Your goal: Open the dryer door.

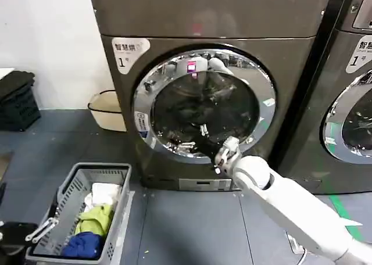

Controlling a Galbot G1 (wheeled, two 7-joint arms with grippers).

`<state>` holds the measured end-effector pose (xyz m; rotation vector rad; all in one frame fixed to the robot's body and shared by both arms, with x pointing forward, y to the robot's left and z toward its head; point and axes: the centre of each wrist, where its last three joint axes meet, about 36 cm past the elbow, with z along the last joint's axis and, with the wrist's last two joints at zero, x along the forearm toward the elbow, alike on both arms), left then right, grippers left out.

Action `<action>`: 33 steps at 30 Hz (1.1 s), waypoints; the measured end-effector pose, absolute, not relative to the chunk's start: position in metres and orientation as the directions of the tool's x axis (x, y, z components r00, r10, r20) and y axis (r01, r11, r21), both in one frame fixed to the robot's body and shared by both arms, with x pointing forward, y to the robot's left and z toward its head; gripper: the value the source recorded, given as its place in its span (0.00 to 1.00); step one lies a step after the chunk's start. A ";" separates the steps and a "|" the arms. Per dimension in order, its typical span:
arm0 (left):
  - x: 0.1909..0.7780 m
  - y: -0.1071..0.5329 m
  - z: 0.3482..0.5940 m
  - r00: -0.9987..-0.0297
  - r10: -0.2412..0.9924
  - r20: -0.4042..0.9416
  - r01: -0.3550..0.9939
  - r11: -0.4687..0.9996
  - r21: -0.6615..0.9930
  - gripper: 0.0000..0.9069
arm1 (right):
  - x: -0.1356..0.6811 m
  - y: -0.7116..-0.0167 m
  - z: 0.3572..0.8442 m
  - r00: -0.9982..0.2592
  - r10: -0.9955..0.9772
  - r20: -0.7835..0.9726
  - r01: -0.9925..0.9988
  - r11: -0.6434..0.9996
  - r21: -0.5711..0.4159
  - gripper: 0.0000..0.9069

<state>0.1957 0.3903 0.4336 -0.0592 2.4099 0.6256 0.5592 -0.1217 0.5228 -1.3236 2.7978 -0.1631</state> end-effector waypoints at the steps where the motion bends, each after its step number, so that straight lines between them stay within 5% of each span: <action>1: 0.196 0.390 0.434 -0.795 0.111 -0.597 -0.193 0.886 0.422 1.00 | 0.560 -0.119 0.523 -0.633 -0.774 0.007 -0.770 0.628 -0.114 1.00; 33: 0.195 0.392 0.432 -0.798 0.108 -0.593 -0.195 0.885 0.424 1.00 | 0.580 -0.049 0.537 -0.606 -0.795 0.020 -0.791 0.600 -0.116 1.00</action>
